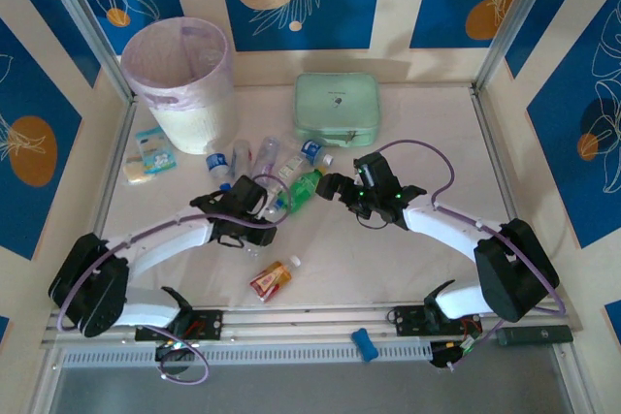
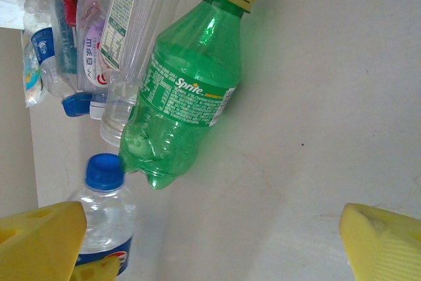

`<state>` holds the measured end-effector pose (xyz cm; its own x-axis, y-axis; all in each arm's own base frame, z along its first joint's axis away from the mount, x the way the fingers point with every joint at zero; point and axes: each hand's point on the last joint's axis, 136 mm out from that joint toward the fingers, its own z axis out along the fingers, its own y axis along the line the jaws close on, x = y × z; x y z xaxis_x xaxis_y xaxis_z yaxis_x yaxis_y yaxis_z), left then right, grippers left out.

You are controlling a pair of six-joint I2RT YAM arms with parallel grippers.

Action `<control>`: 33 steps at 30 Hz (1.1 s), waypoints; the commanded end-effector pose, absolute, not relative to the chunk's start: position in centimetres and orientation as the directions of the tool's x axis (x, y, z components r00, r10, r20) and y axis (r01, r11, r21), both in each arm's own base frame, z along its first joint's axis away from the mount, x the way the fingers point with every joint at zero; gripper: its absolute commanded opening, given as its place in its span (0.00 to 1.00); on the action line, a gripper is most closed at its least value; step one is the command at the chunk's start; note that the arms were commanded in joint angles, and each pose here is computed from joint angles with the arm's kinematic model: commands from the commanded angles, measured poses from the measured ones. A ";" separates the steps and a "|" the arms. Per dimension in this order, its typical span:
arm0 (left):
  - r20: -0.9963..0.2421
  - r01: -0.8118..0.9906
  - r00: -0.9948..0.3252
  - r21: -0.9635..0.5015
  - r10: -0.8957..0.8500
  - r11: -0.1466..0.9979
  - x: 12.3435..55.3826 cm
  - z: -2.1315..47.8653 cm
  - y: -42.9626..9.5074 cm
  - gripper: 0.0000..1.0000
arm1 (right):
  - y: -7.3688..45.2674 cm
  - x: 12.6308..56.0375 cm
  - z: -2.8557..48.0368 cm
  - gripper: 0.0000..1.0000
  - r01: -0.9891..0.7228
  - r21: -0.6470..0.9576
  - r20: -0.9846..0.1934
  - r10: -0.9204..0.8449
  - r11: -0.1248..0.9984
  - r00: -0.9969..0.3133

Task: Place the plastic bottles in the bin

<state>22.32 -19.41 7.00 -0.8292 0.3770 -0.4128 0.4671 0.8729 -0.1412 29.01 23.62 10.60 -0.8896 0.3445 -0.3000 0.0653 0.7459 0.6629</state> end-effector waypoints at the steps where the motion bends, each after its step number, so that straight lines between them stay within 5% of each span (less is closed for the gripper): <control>1: -0.489 0.456 -0.801 -0.121 0.347 0.882 23.1 9.8 -19.2 0.42 | 23.9 28.9 10.9 0.99 0.046 0.672 -0.307 0.334 0.739 -0.891; 17: -0.839 0.456 -0.506 -0.065 0.198 0.887 31.1 26.9 -19.6 0.35 | 23.6 28.8 11.2 0.99 0.045 0.687 -0.317 0.355 0.726 -0.879; 33: -0.936 0.350 -0.341 -0.033 0.094 0.936 42.7 40.2 -11.8 0.33 | 21.8 28.8 13.6 0.99 0.016 0.701 -0.380 0.393 0.713 -0.837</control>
